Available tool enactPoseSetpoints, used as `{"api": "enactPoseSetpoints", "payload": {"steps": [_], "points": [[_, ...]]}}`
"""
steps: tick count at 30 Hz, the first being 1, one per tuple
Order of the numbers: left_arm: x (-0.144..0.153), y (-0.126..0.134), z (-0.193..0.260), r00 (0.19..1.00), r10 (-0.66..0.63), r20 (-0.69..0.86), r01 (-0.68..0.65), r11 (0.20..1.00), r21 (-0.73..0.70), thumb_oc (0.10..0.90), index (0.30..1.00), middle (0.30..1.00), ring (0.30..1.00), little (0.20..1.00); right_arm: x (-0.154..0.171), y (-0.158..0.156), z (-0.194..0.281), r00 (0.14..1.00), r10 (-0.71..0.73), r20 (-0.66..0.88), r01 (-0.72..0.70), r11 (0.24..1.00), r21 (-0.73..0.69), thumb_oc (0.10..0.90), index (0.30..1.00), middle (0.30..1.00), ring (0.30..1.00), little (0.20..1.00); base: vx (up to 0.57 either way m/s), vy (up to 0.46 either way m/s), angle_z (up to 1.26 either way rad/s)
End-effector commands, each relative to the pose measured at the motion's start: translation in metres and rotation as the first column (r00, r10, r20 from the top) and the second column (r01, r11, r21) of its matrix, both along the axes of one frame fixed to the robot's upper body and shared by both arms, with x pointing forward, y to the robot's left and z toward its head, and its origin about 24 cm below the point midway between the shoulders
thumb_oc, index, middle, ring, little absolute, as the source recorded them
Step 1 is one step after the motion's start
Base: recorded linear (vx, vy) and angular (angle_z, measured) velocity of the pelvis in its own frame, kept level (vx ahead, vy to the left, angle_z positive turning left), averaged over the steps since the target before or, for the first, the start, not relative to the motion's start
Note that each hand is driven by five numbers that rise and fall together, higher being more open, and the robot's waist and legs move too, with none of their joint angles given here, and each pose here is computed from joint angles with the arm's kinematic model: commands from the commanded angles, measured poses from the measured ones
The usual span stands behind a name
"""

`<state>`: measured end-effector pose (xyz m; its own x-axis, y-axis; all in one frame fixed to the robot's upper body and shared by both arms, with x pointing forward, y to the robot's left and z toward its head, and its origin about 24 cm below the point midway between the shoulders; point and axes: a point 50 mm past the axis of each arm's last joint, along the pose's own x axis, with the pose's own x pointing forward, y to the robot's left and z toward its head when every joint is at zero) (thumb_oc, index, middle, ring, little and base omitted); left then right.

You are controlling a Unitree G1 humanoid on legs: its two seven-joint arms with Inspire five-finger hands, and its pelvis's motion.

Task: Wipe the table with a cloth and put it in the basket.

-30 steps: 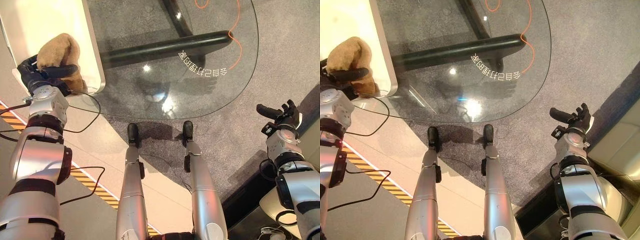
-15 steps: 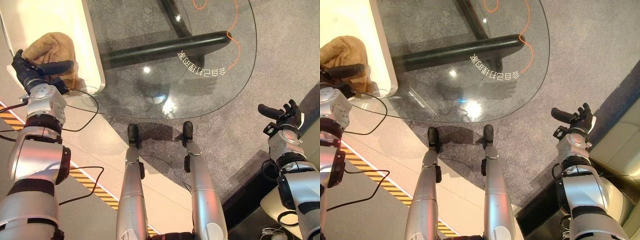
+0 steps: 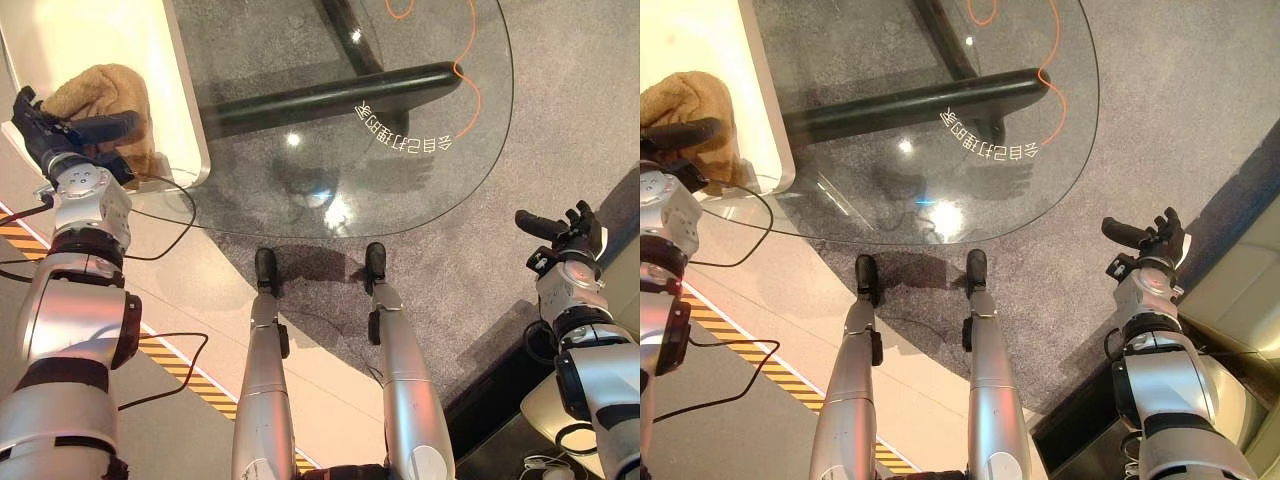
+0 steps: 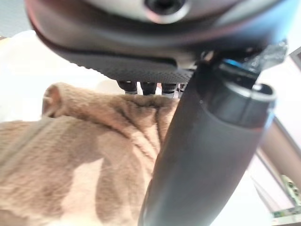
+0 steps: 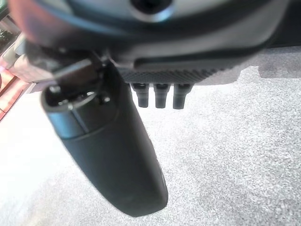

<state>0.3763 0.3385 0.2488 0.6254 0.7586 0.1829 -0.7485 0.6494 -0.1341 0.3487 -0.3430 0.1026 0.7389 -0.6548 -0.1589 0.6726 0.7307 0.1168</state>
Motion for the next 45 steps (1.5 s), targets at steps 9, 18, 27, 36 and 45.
{"api": "enactPoseSetpoints", "payload": {"steps": [9,18,27,36,45], "points": [[-0.028,0.031,0.037,0.975,0.142,0.17,-0.16,0.982,0.099,0.8,0.9,0.9,0.9,0.9,-0.03,-0.037,-0.008,0.993,-0.11,-0.036,0.107,0.991,-0.082,0.8,0.9,0.9,0.9,0.9,0.0,0.0,0.0],[-0.025,0.021,0.01,0.984,0.012,0.179,-0.041,0.987,0.158,0.8,0.9,0.9,0.9,0.9,-0.043,-0.023,-0.047,0.987,-0.037,-0.154,0.016,0.991,-0.134,0.8,0.9,0.9,0.9,0.9,0.01,-0.019,0.0],[-0.072,0.035,-0.15,0.976,-0.145,-0.164,0.147,0.989,0.002,0.8,0.9,0.9,0.9,0.9,-0.096,-0.012,-0.121,0.87,0.107,-0.481,-0.213,0.962,-0.171,0.8,0.9,0.9,0.9,0.9,0.08,0.015,0.02],[-0.146,-0.005,-0.289,0.771,-0.342,-0.537,0.247,0.938,-0.244,0.8,0.9,0.9,0.9,0.9,-0.166,0.013,-0.19,0.642,0.259,-0.721,-0.377,0.926,-0.003,0.8,0.9,0.9,0.9,0.9,0.15,0.031,0.09],[-0.225,-0.039,-0.364,0.481,-0.481,-0.733,0.203,0.875,-0.44,0.8,0.9,0.9,0.9,0.9,-0.222,0.051,-0.236,0.496,0.341,-0.798,-0.311,0.928,0.204,0.8,0.9,0.9,0.9,0.9,0.15,0.006,0.06]]}}
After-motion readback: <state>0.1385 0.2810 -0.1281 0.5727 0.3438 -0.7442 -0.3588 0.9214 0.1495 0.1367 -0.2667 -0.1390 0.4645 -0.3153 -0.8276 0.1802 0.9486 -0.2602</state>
